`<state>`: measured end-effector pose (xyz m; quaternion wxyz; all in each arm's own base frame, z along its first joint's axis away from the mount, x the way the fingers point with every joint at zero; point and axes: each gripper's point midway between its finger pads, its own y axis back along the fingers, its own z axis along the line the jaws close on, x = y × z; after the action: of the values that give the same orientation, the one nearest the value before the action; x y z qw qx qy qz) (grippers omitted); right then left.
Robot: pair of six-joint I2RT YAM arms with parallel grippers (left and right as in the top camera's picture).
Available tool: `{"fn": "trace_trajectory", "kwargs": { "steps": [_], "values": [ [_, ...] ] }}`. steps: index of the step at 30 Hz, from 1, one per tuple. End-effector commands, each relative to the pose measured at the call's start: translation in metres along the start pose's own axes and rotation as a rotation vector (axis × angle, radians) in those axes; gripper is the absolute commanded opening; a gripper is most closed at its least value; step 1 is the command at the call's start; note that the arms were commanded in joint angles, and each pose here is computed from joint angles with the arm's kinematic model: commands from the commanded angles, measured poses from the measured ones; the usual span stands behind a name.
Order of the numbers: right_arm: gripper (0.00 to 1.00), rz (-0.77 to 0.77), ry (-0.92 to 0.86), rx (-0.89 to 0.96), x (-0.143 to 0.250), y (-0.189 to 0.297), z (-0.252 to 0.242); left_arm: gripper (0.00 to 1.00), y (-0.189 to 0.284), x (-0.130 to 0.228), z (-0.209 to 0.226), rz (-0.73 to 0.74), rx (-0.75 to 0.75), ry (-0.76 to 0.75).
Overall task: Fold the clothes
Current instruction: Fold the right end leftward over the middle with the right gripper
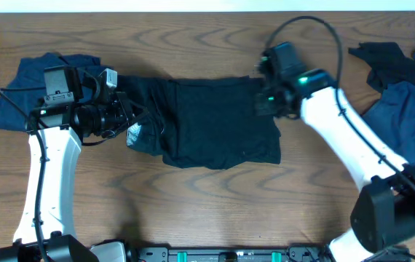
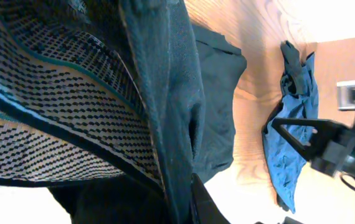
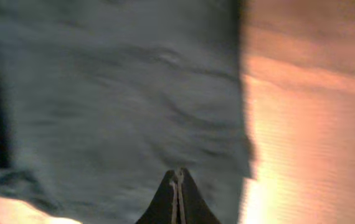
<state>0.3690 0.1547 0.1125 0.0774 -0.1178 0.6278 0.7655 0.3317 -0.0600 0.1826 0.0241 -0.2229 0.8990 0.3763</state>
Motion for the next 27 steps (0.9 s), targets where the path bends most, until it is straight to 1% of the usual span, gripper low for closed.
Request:
{"fn": "trace_trajectory", "kwargs": {
  "steps": [1, 7, 11, 13, 19, 24, 27],
  "values": [
    [0.01, 0.106, -0.005, 0.064, 0.018, -0.025, -0.031, 0.06, 0.008, -0.008, -0.016, -0.042, 0.023, -0.047],
    [0.01, 0.238, -0.030, 0.097, 0.042, -0.064, -0.049, 0.06, -0.009, -0.008, -0.045, -0.050, 0.060, -0.121],
    [0.00, 0.311, -0.026, 0.100, 0.057, -0.089, -0.049, 0.06, -0.022, -0.007, -0.052, -0.067, 0.009, -0.134],
    [0.01, 0.337, -0.021, 0.093, 0.063, -0.100, -0.046, 0.06, -0.029, -0.002, -0.059, -0.056, 0.007, -0.158],
    [0.01, 0.368, 0.007, 0.094, 0.072, -0.119, -0.038, 0.06, -0.051, 0.020, -0.078, 0.011, 0.028, -0.225],
    [0.01, 0.372, 0.010, 0.095, 0.074, -0.121, -0.036, 0.06, -0.071, 0.037, -0.097, 0.058, 0.061, -0.286],
    [0.01, 0.372, 0.010, 0.096, 0.074, -0.121, -0.036, 0.06, -0.082, 0.043, -0.107, 0.070, 0.076, -0.291]
  ]
}}
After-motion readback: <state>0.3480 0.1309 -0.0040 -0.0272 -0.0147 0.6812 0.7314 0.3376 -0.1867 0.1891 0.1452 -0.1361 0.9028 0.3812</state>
